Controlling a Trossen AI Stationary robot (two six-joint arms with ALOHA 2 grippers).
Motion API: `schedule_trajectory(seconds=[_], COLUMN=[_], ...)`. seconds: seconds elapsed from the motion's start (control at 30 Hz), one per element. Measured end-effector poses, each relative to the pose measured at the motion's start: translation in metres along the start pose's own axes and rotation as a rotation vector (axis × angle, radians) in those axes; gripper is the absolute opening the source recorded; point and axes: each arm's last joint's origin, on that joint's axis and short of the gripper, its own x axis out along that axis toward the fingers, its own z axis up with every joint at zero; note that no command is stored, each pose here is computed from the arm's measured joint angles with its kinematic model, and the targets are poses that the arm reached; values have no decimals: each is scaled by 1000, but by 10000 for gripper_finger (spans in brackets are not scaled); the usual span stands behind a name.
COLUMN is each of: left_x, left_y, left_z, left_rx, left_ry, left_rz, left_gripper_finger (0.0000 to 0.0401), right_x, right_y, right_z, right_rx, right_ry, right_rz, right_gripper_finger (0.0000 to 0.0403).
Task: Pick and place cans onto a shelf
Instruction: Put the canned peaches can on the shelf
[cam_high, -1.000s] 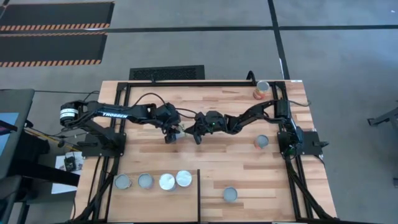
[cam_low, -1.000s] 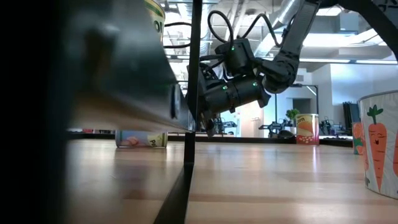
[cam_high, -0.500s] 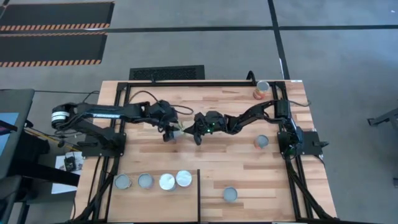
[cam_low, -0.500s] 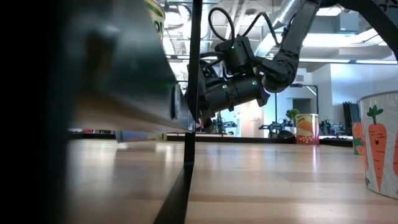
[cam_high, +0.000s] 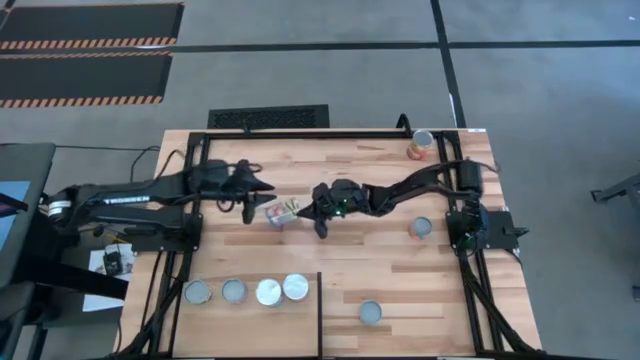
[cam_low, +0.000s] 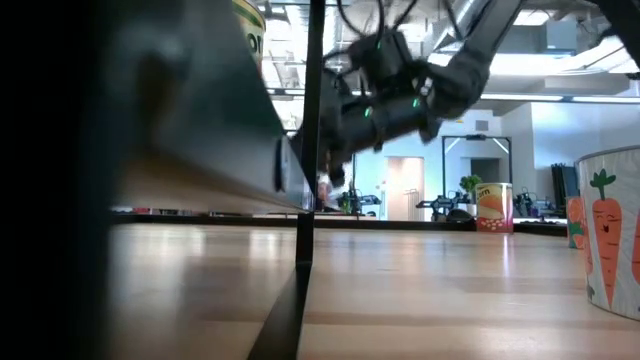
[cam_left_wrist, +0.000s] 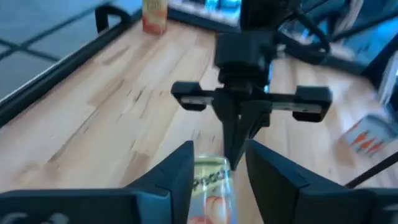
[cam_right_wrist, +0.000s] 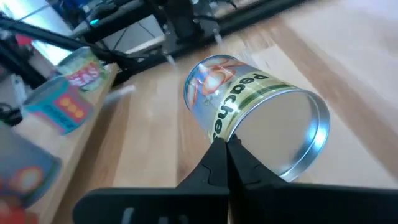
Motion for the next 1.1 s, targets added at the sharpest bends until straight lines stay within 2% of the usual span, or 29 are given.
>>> schedule_trajectory(seconds=[0.1,0.23,0.5,0.8,0.93,1.1], left_x=[-7,-14,-17,-15,-13,-10], left_y=[2,4,7,8,9,9], left_z=[-20,-40,-56,-58,-59,-61], left_rx=[-41,-71,-87,-69,-70,-72], left_ry=[-114,-220,-255,-249,-233,-207], left_rz=[-32,-63,-73,-41,-38,-33], left_gripper_finger=[101,67,19,0,0,0], right_x=[-16,-38,-64,-37,-17,-4], right_y=[11,30,73,94,93,93], right_z=[15,36,66,59,52,56], right_rx=[-69,-203,-457,-750,-846,-904], right_ry=[78,295,674,834,895,934], right_rz=[-22,-125,-232,-186,-173,-176], right_gripper_finger=[2,2,2,2,2,2])
